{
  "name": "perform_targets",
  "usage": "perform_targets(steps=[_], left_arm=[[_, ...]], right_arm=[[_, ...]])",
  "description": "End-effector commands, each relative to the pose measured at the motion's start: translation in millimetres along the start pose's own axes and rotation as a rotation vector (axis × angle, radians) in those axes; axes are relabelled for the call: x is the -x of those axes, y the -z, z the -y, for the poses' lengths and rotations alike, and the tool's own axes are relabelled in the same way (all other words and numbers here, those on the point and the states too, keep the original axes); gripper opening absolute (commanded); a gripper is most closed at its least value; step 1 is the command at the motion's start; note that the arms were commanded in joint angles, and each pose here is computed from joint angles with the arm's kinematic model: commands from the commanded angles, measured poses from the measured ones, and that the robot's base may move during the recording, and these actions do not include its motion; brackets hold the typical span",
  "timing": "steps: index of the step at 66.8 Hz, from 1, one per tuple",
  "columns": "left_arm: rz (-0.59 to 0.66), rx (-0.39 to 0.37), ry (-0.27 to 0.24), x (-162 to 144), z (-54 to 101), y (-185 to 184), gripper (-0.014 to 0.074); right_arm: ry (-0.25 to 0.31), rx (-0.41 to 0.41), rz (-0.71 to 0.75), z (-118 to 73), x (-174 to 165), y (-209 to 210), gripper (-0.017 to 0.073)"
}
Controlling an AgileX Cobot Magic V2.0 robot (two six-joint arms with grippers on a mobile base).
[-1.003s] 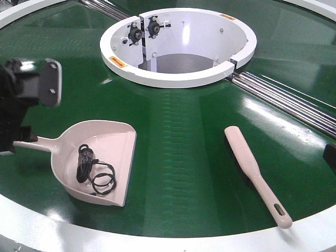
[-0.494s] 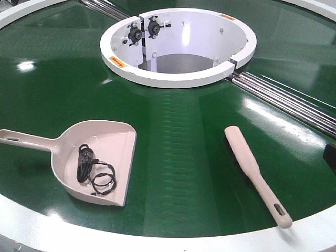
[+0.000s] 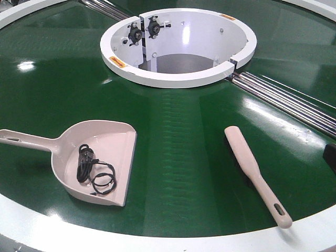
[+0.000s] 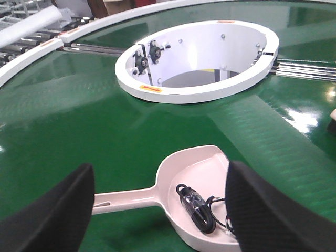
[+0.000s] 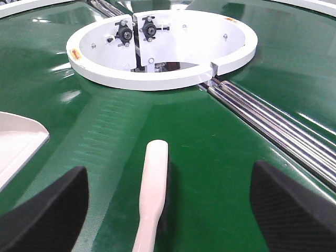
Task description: Clean and inspect green conveyor with broom and dustpan
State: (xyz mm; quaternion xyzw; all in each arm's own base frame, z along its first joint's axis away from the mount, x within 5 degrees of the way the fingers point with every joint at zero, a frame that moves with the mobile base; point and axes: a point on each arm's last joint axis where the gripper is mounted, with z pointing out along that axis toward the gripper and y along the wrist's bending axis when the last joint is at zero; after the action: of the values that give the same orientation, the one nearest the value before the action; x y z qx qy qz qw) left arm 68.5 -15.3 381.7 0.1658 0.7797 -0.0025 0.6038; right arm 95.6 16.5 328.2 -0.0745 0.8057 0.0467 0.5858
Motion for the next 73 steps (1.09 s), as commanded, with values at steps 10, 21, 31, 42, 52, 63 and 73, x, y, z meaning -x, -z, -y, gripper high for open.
perform_targets(steps=[10, 21, 31, 42, 52, 63, 73], left_arm=[[0.177, 0.035, 0.002, -19.4, 4.9, 24.6, 0.0485], [0.176, 0.029, 0.02, -45.1, 10.7, 24.1, 0.0485], [0.138, 0.021, 0.021, -55.9, 12.9, 15.5, 0.0405], [0.153, 0.025, 0.021, -54.5, 12.5, 15.7, -0.0008], [0.155, 0.025, 0.021, -54.4, 12.5, 15.8, -0.0008], [0.151, 0.024, 0.02, -54.8, 12.5, 15.7, -0.0007], [0.151, 0.024, 0.02, -54.8, 12.5, 15.7, -0.0007]], right_arm=[[-0.014, 0.001, 0.098, 0.0, 14.5, 3.2, 0.0589], [-0.021, 0.006, 0.089, -0.4, 13.7, 3.2, 0.0589], [-0.013, 0.006, 0.094, -0.4, 14.2, 3.2, 0.0494], [0.004, 0.004, 0.118, -0.3, 16.3, 3.4, 0.0055], [0.003, 0.004, 0.122, -0.3, 16.6, 3.5, -0.0008], [0.003, 0.004, 0.122, -0.3, 16.6, 3.5, -0.0008], [0.003, 0.004, 0.122, -0.3, 16.6, 3.5, -0.0008]])
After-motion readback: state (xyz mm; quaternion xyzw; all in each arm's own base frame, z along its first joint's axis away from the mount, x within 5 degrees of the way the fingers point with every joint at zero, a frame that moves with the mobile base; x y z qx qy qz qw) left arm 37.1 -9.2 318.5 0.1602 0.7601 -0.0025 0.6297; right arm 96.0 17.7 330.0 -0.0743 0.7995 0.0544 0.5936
